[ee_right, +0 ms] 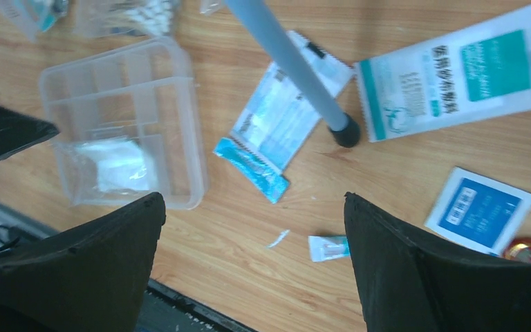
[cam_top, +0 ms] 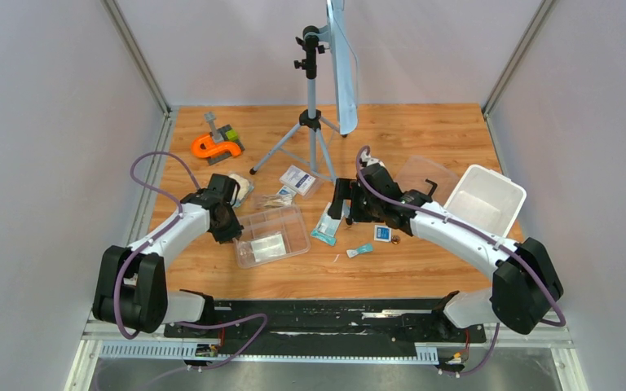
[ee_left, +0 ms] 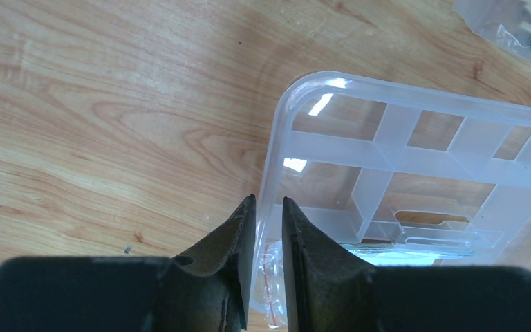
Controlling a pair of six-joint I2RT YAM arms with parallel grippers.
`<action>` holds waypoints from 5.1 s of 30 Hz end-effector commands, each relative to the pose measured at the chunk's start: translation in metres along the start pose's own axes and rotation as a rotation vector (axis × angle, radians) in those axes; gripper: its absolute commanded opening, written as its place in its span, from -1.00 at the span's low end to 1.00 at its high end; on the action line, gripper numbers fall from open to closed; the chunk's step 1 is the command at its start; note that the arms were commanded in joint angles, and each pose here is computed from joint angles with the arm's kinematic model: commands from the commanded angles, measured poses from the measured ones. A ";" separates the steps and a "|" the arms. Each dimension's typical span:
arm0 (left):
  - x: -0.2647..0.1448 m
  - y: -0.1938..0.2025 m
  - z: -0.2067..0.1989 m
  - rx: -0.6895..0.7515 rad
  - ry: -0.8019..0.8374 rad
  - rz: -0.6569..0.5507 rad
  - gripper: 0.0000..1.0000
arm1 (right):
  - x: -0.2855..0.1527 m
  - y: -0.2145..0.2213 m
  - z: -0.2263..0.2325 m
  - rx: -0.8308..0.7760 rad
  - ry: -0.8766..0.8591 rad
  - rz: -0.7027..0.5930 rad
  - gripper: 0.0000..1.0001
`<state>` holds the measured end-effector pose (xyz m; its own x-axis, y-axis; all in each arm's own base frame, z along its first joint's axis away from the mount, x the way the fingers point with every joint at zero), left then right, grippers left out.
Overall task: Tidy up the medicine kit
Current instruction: Adjust the medicine box compartment at the center of the board, then pick up the medical item at the center of the board.
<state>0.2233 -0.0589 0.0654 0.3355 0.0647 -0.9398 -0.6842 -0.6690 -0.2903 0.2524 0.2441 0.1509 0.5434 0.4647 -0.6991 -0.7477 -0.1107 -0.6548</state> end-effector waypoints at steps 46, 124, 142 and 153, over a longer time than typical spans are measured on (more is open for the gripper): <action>-0.066 -0.010 -0.032 0.141 0.136 -0.043 0.30 | -0.002 0.094 -0.155 0.243 0.471 0.226 -0.11; -0.067 -0.017 -0.098 0.300 0.212 -0.108 -0.01 | -0.006 0.080 -0.160 0.216 0.476 0.286 -0.13; -0.063 -0.022 -0.090 0.272 0.205 -0.097 -0.01 | -0.005 0.088 -0.151 0.188 0.470 0.327 -0.09; -0.060 -0.021 -0.089 0.273 0.201 -0.095 -0.01 | 0.001 0.098 -0.151 0.179 0.500 0.371 -0.18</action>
<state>0.2708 -0.1152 0.1388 0.4815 -0.0448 -0.8753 -0.7948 -0.4432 -0.4146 0.2355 0.1008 0.0444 0.3213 -0.0267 -0.9466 -0.9468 -0.0305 -0.3205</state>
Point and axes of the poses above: each gripper's point midway between its finger pads, its own x axis out along the fingers, its own z axis along the line the jaws close on, y = z × x, the point moved 3 cm from there along -x, back along the fingers, and after that the axes turned 15 degrees about -x, right-handed, at the moved point
